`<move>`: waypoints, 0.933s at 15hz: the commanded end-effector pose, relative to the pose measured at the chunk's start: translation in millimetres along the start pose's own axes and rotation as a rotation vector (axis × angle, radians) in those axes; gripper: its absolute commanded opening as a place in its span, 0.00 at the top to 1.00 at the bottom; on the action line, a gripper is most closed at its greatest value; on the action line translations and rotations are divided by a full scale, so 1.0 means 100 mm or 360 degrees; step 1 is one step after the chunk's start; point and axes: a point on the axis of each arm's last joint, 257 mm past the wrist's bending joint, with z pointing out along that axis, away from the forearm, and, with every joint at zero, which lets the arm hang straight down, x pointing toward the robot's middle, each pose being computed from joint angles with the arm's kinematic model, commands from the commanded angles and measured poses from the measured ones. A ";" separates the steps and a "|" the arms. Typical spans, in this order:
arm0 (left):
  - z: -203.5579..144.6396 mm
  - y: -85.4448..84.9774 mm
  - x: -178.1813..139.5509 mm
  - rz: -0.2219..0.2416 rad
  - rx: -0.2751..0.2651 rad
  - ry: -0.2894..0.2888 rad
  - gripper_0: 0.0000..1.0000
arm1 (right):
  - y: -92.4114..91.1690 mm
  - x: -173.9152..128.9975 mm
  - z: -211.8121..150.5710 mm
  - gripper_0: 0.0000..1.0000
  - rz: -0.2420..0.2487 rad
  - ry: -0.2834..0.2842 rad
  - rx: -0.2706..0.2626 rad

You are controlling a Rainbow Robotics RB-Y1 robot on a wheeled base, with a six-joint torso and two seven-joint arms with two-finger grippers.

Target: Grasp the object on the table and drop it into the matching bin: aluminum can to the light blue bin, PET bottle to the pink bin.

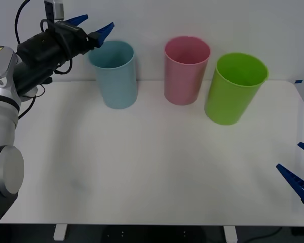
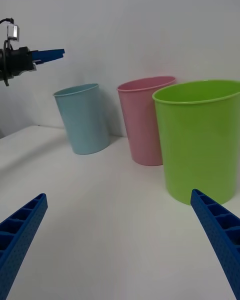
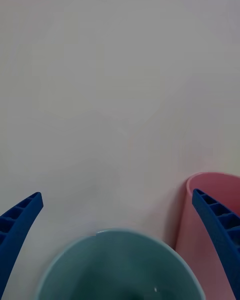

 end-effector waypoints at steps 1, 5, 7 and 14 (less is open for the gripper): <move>-0.22 0.06 0.04 -0.0016 0.0036 -0.0014 0.00 | 0.00 0.00 0.00 0.00 0.0000 0.0000 0.0000; -0.63 0.12 0.10 0.0004 0.0042 -0.0069 0.00 | 0.00 0.00 0.00 0.00 0.0000 0.0000 0.0000; -0.85 0.11 0.15 0.0017 0.0037 -0.0093 0.00 | 0.00 0.00 0.00 0.00 0.0000 0.0000 0.0000; -1.76 0.09 0.37 0.0119 0.0070 -0.0058 0.00 | 0.00 0.00 0.00 0.00 0.0000 0.0000 0.0000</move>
